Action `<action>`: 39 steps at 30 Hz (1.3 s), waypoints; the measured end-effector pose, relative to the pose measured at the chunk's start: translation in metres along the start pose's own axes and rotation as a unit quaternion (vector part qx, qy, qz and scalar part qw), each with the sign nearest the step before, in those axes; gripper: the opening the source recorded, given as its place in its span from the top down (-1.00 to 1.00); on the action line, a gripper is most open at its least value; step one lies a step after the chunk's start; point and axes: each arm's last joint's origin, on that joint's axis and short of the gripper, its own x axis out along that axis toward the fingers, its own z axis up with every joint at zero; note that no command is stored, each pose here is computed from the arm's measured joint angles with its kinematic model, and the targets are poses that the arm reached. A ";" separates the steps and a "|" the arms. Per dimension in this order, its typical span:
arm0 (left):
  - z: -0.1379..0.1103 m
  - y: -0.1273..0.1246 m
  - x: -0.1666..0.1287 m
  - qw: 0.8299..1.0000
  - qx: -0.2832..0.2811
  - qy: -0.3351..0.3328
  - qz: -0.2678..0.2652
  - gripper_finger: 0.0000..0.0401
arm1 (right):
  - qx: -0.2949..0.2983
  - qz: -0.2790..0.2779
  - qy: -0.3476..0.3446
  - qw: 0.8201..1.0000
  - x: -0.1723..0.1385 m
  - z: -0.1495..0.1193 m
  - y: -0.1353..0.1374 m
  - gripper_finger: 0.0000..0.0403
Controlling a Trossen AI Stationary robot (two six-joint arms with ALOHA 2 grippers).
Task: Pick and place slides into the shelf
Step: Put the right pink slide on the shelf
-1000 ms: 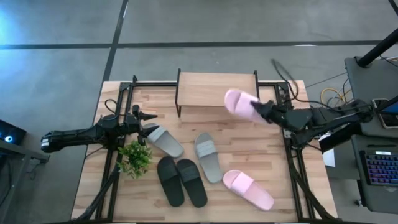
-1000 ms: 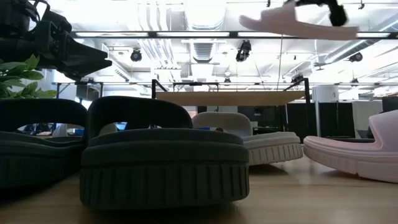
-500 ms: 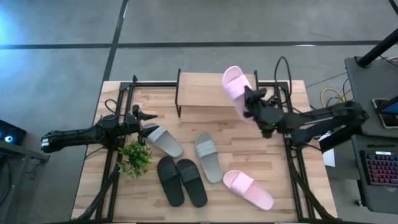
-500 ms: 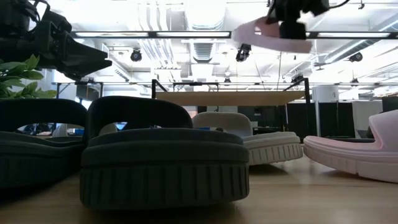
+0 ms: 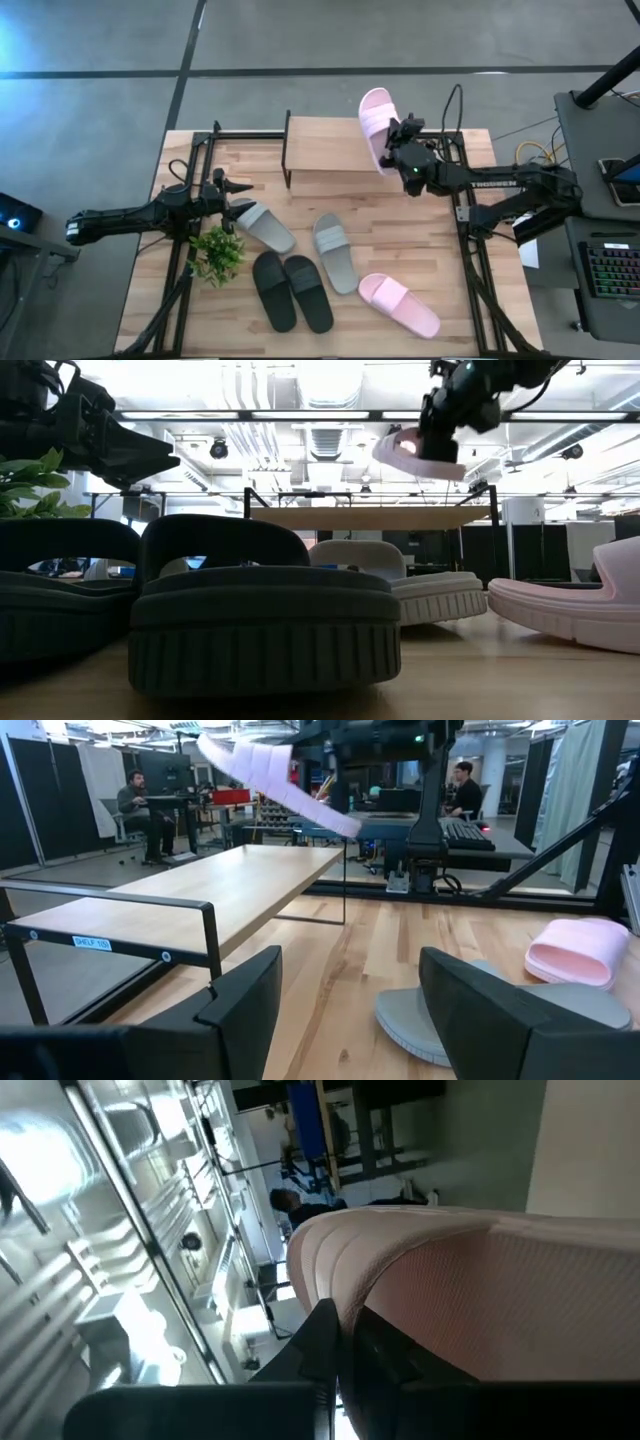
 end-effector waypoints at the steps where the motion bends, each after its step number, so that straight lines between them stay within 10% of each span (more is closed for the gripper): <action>1: 0.000 0.000 0.000 1.000 0.000 0.000 0.000 -0.11 | 0.012 -0.002 -0.002 1.000 0.003 0.000 -0.003 0.93; 25: 0.000 0.000 0.000 1.000 0.000 0.000 0.000 -0.11 | -0.052 -0.034 -0.021 0.998 0.037 -0.002 -0.039 0.92; 39: 0.000 0.000 0.000 1.000 0.000 0.000 0.000 -0.11 | -0.045 -0.037 -0.023 0.998 0.039 -0.001 -0.040 0.23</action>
